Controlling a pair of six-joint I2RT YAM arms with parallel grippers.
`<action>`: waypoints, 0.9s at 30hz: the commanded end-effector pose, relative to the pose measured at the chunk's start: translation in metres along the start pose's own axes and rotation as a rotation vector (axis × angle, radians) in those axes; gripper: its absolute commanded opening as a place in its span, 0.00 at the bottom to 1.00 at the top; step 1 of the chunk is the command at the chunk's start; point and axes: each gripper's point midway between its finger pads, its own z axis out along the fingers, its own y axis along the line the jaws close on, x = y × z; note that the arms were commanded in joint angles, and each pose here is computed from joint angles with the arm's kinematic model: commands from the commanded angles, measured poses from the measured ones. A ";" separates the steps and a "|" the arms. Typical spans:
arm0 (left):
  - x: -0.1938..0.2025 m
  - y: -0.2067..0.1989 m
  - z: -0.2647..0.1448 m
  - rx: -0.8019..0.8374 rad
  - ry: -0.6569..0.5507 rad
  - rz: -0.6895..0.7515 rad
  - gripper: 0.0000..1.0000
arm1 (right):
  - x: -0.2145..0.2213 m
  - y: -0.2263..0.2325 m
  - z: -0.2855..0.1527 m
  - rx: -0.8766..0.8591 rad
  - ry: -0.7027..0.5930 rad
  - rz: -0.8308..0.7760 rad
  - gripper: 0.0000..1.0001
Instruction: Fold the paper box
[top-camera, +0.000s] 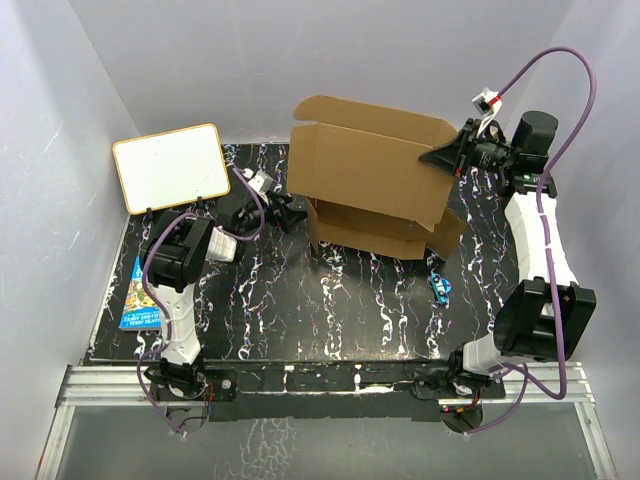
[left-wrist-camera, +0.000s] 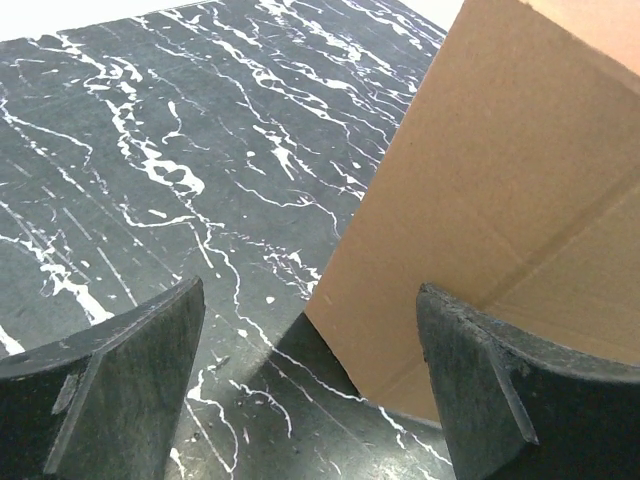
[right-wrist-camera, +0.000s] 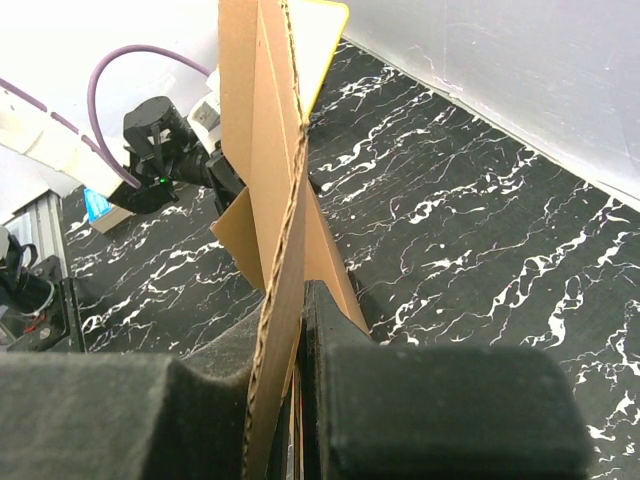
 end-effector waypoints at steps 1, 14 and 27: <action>-0.035 0.001 -0.006 -0.026 -0.047 0.035 0.84 | -0.023 -0.009 0.003 0.047 -0.030 -0.100 0.08; -0.049 -0.011 -0.015 0.103 -0.128 0.017 0.84 | -0.021 -0.013 0.004 0.044 -0.026 -0.092 0.08; -0.032 -0.004 0.003 0.098 -0.043 0.055 0.84 | -0.019 -0.013 0.006 0.031 -0.026 -0.075 0.08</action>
